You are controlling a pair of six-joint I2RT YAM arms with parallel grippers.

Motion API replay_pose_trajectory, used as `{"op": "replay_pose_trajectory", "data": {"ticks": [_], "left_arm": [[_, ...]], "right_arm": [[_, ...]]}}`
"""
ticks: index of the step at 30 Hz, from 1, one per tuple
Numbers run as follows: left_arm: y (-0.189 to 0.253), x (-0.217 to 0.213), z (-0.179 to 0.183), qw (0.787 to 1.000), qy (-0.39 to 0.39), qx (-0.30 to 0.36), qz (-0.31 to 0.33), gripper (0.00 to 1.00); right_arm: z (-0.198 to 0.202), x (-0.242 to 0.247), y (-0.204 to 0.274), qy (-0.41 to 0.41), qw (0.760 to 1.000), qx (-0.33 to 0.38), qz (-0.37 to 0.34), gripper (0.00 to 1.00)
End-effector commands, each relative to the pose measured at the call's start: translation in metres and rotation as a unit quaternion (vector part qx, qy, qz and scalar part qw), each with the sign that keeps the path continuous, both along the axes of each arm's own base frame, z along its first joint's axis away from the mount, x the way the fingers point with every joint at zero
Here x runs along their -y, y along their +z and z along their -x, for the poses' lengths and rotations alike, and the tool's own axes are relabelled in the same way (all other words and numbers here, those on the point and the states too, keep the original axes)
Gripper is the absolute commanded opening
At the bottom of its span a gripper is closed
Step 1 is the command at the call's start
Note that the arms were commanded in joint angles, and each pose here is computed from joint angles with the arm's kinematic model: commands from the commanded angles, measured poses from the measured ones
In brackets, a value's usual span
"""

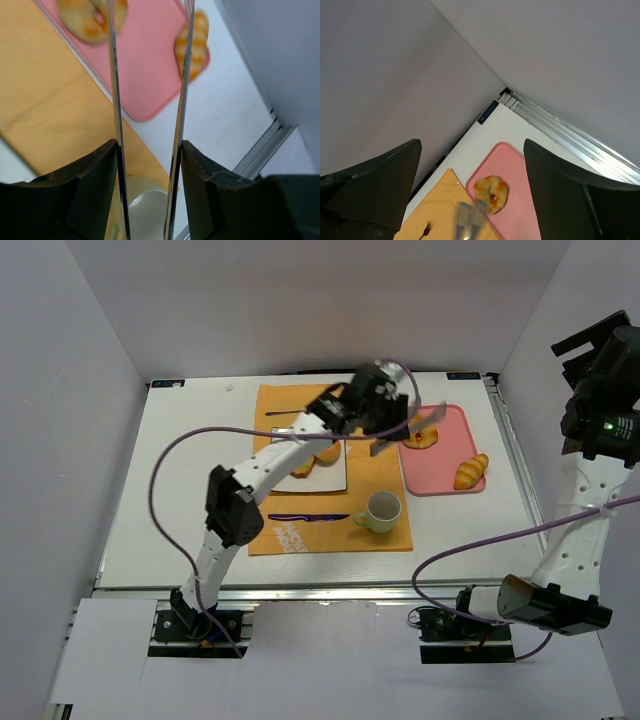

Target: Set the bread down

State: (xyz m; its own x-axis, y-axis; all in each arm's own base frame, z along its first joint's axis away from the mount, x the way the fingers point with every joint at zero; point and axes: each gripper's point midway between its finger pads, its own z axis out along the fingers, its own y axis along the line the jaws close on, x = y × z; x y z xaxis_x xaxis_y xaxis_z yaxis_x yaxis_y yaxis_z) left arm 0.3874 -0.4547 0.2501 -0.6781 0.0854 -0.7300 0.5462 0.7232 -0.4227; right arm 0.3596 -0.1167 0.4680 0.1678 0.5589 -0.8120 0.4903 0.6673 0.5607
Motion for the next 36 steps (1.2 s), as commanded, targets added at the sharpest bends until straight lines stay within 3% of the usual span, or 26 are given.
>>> {"op": "replay_pose_trajectory", "data": {"ticks": [1, 8, 17, 36], "left_arm": [[-0.019, 0.033, 0.016, 0.998, -0.055, -0.017, 0.019, 0.61], [-0.032, 0.088, 0.036, 0.993, -0.088, -0.022, 0.073, 0.63], [-0.048, 0.109, 0.053, 0.99, -0.106, -0.04, 0.086, 0.67], [-0.109, 0.12, 0.077, 0.991, -0.114, -0.06, 0.02, 0.67]], "right_arm": [[0.03, 0.013, 0.031, -0.048, 0.998, 0.035, 0.032, 0.89], [0.042, 0.008, 0.012, -0.041, 0.999, 0.018, 0.028, 0.89], [0.051, 0.004, -0.004, -0.035, 0.999, 0.0, 0.03, 0.89], [0.05, 0.002, -0.009, -0.025, 0.999, -0.003, 0.034, 0.89]]}}
